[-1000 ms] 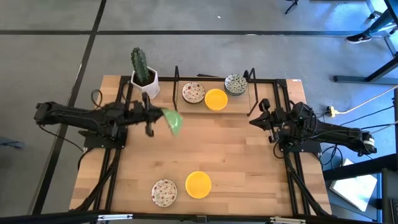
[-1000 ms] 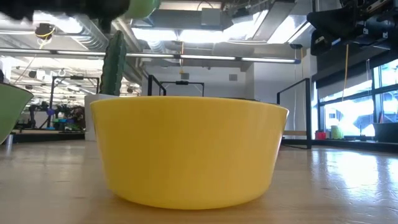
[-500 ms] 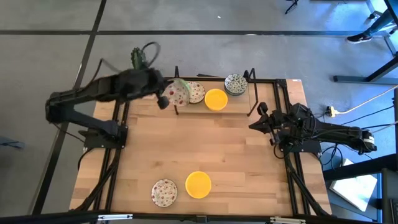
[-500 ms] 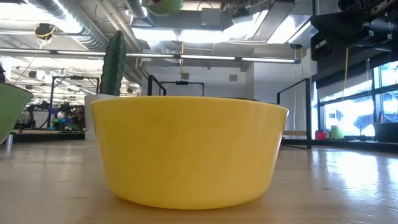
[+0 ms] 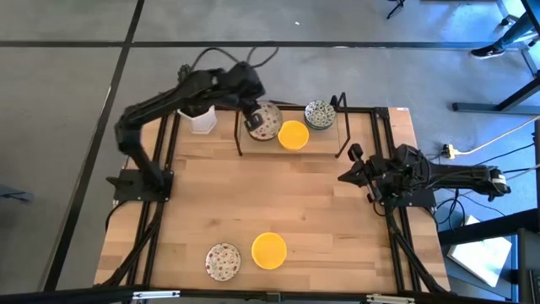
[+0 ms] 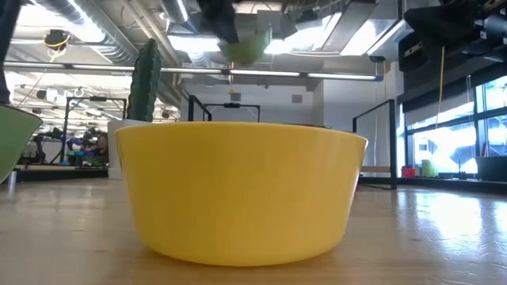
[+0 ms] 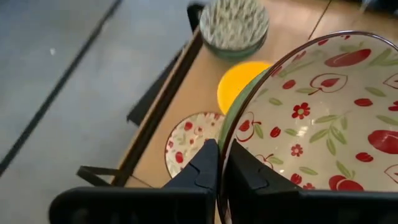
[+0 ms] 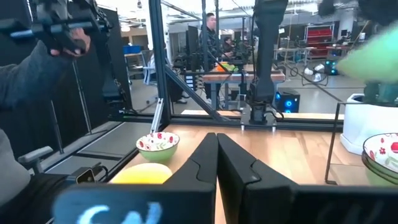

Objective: Pick & Place Mini bowls
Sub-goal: Stack the red green bowl on top of the red green bowl on the shelf

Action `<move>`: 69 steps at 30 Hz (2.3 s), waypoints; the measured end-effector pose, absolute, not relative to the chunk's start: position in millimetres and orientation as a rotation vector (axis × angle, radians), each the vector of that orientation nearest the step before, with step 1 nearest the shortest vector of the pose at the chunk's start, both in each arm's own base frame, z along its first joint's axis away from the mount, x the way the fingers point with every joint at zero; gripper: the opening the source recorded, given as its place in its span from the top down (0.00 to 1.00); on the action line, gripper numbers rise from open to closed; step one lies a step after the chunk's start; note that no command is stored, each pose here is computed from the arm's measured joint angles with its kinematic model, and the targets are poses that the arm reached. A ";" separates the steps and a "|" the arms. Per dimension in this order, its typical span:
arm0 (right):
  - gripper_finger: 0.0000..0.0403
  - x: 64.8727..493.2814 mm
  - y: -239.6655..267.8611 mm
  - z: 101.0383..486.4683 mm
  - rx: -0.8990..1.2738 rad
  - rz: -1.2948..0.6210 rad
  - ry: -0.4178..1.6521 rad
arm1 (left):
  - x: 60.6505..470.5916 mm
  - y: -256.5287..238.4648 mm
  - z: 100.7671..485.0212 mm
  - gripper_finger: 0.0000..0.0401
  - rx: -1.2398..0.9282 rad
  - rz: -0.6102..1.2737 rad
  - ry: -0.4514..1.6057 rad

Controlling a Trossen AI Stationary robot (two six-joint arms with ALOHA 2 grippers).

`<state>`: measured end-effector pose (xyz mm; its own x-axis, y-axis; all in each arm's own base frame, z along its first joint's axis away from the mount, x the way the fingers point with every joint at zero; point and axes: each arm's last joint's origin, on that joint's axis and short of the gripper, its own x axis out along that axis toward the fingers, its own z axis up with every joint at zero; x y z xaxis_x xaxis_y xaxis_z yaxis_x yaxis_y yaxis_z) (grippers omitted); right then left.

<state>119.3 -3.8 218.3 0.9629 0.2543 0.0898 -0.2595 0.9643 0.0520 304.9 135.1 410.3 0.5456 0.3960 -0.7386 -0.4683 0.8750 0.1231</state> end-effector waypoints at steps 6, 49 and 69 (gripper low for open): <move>0.99 121.7 0.3 216.8 0.055 0.248 -0.071 | 327.2 173.4 373.1 0.98 -0.166 0.511 1.019; 0.99 123.8 4.5 213.5 0.066 0.273 -0.035 | 343.8 232.8 297.7 0.98 -0.244 0.503 1.227; 0.99 123.8 4.5 212.8 0.071 0.273 -0.027 | 346.8 233.8 284.2 0.93 -0.241 0.469 1.218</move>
<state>123.8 4.5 212.8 0.9626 0.2687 0.0361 -0.2706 0.9604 0.0666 346.8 233.8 284.2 0.2666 0.2165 -0.9392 -0.4694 0.8802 0.0696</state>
